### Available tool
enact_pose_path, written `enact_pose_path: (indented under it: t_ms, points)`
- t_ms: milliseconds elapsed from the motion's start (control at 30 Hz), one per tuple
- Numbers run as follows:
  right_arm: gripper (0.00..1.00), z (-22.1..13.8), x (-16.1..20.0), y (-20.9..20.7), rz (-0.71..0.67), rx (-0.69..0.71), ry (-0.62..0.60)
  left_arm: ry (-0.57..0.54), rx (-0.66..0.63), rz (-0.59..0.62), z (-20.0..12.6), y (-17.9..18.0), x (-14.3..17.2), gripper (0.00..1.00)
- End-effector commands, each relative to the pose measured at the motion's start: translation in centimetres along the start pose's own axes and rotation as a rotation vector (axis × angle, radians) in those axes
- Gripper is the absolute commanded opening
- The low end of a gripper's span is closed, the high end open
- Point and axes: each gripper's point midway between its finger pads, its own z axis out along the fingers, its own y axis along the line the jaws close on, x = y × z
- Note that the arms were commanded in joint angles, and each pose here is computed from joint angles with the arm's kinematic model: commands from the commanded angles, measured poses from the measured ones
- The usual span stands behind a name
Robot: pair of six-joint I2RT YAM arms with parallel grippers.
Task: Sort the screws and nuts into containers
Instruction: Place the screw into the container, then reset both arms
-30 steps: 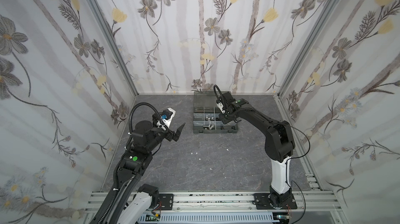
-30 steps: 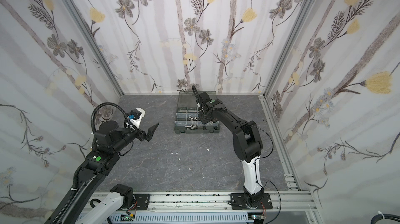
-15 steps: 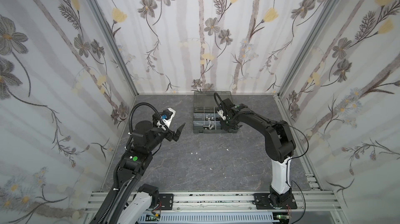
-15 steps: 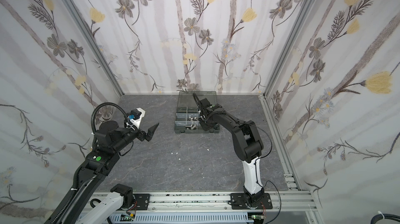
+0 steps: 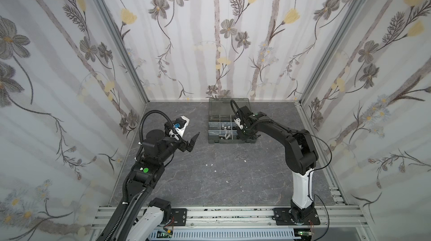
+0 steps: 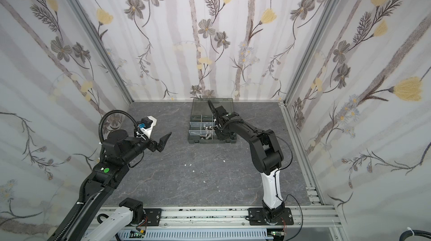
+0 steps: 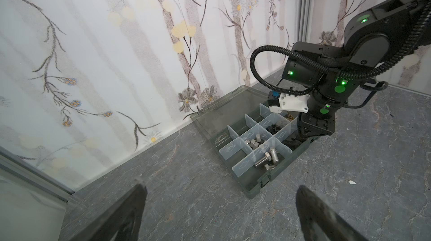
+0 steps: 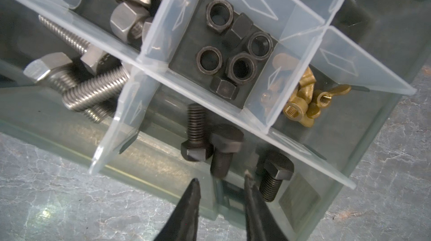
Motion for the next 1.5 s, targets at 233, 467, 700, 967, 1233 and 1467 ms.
enact_pose_path:
  t_ms: [233, 467, 700, 967, 1233, 1467]
  points:
    - [0.41, -3.7, -2.0, -1.2, 0.011, 0.032, -0.095, -0.057, -0.01, 0.019, 0.3, 0.4, -0.9, 1.0]
    - [0.66, -7.9, -3.0, -3.6, 0.103, 0.065, -0.267, -0.035, -0.041, -0.006, 1.5, 1.4, -0.2, 1.0]
    - [1.0, -13.9, -1.9, -8.0, 0.237, 0.16, -0.518, -0.083, -0.109, -0.073, 2.1, 3.8, 0.4, 1.0]
    - [1.0, -18.2, 2.5, -13.5, 0.446, 0.289, -0.752, -0.131, -0.255, -0.132, 3.1, 7.4, 0.4, 1.0]
    - [1.0, -18.2, 6.5, -16.8, 0.608, 0.312, -0.838, -0.223, -0.358, -0.297, 3.7, 10.2, -1.0, 1.0]
    - [1.0, -17.5, 8.1, -19.9, 0.677, 0.488, -0.856, -0.16, -0.465, -0.408, 4.9, 11.8, 5.7, 1.0]
